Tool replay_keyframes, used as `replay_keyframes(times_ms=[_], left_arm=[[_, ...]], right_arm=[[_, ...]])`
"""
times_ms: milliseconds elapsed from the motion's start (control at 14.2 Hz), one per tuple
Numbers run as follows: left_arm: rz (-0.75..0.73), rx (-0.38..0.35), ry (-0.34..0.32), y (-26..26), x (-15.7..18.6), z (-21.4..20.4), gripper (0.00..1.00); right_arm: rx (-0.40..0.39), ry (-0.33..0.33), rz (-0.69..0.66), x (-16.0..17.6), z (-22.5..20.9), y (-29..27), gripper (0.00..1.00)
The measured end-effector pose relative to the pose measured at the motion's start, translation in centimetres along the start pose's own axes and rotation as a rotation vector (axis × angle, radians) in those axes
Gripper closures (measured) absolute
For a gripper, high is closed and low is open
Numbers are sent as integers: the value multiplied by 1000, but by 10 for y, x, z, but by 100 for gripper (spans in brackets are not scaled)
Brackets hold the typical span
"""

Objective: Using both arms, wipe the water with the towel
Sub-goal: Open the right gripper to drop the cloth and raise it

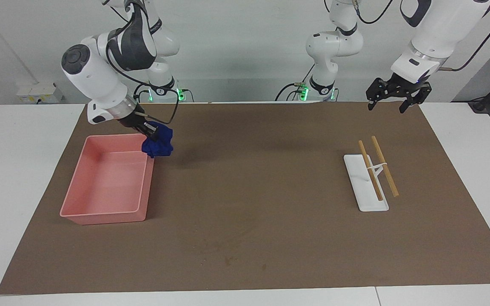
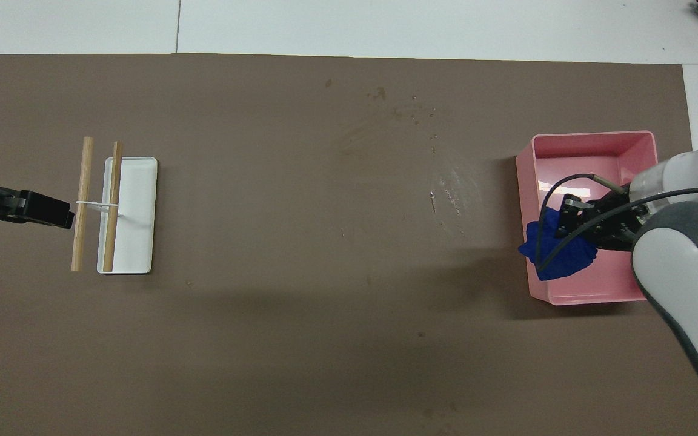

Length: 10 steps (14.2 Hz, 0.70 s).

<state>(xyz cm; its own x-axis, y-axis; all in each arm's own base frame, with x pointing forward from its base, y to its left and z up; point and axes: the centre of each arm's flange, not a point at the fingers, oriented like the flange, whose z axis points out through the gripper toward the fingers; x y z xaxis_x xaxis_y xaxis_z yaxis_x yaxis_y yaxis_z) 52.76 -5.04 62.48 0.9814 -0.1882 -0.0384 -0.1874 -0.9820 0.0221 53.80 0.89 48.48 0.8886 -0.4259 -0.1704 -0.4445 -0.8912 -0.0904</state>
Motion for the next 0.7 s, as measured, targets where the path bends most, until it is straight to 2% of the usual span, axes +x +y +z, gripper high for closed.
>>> replay_keyframes(times_ms=[351, 562, 703], left_arm=[[-23, -3, -2, -13, -1, 1, 0], [-33, -4, -1, -18, -2, 1, 0], [-32, -4, -1, -17, -2, 1, 0]], right_arm=[[-11, -86, -23, 37, 42, 60, 83], [-17, -145, -19, 37, 72, 89, 83], [-17, -149, -16, 36, 85, 96, 83]])
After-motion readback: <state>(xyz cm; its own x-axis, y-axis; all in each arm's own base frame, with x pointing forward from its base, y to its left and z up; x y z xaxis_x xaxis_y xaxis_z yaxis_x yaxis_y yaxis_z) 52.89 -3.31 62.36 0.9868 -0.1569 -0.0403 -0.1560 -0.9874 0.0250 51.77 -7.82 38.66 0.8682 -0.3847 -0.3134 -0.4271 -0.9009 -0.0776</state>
